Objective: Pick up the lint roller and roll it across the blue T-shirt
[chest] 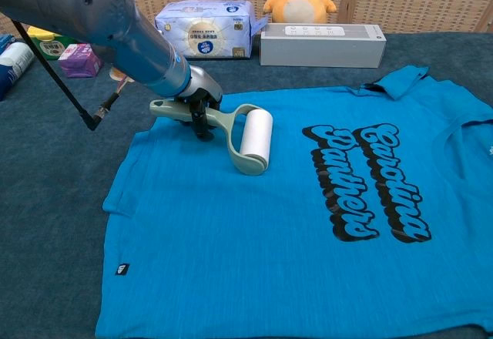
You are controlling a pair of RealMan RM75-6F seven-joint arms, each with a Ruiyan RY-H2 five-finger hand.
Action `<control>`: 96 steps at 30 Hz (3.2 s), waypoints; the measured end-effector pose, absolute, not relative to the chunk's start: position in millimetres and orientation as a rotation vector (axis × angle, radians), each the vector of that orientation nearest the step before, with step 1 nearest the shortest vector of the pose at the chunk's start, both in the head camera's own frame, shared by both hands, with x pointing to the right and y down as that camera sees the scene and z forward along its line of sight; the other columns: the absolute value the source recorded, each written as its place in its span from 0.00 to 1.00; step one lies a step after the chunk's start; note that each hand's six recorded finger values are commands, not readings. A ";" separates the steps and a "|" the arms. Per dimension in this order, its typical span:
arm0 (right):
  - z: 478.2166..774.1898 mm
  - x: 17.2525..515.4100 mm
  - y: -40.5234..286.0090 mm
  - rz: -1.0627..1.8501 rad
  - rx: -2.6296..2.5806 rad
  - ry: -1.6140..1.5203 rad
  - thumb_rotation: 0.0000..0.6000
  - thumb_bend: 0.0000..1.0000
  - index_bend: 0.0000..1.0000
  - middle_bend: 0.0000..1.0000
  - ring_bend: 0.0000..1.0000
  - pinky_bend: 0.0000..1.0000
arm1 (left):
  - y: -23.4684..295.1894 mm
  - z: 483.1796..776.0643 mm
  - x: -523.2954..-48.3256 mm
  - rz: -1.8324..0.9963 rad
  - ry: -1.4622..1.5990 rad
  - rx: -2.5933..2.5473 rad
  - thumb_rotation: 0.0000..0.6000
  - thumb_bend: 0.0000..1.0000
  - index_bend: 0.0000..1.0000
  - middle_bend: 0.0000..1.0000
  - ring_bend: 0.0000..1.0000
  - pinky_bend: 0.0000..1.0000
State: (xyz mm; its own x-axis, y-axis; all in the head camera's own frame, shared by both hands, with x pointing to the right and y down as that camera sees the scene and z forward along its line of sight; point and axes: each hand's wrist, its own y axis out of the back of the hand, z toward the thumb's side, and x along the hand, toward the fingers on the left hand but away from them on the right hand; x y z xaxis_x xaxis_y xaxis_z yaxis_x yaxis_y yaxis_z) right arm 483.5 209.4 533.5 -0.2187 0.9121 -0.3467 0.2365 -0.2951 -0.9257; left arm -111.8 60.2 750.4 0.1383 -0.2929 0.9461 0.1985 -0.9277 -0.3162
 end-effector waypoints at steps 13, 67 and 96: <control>531.7 484.4 209.2 1.552 -1.478 -1.388 1.00 0.03 0.04 0.00 0.00 0.00 | 69.2 752.2 -75.9 -1.764 0.119 -2.117 1.00 0.68 1.00 1.00 0.86 1.00; 538.3 474.9 212.1 1.561 -1.493 -1.342 1.00 0.03 0.04 0.00 0.00 0.00 | 11.0 698.1 -138.2 -1.408 0.517 -2.071 1.00 0.07 0.00 0.00 0.00 0.14; 539.1 471.5 209.8 1.546 -1.391 -1.217 1.00 0.00 0.06 0.00 0.00 0.00 | 154.6 580.8 -379.5 -1.397 0.917 -1.547 1.00 0.00 0.00 0.00 0.00 0.11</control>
State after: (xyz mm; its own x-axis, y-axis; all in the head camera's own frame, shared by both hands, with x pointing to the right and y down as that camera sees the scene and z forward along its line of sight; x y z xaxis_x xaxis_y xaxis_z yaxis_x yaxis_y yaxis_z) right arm 471.5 209.8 539.1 -0.1632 0.9372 -0.3083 0.0797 -0.2989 -0.9509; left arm -379.5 154.6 580.8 0.1119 -0.9176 0.3815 0.0156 -0.3822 -0.9239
